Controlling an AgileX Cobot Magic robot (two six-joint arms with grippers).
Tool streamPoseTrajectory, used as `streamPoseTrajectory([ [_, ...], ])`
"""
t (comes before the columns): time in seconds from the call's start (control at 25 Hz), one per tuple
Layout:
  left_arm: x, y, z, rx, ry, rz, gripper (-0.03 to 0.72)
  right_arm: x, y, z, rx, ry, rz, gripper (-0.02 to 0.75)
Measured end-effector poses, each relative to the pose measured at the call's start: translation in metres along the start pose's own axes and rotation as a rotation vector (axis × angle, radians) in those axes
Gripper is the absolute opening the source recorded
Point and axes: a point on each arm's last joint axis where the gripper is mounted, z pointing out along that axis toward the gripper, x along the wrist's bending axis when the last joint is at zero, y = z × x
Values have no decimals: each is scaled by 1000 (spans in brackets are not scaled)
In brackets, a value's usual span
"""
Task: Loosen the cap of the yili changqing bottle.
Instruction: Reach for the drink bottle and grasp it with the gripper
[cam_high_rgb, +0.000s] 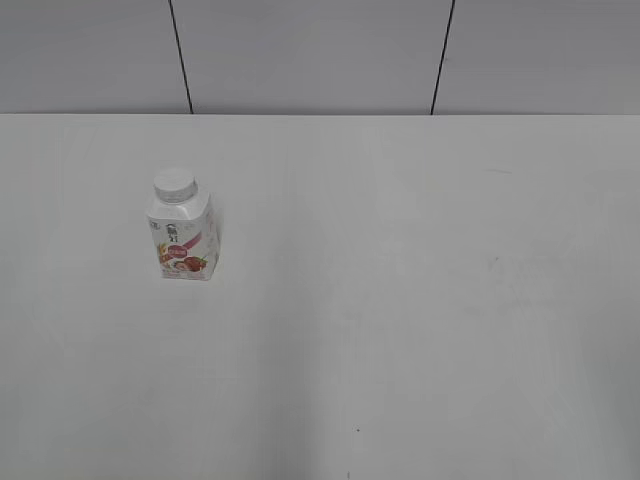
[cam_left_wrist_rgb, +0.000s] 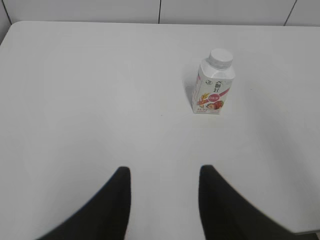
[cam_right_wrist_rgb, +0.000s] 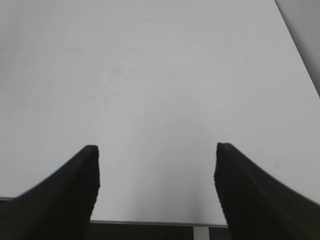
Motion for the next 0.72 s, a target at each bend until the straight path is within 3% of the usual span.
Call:
streamPoseTrajectory([
  [0.72,0,0,0,0,0,0,292,0,0,0,0,0,0,565],
])
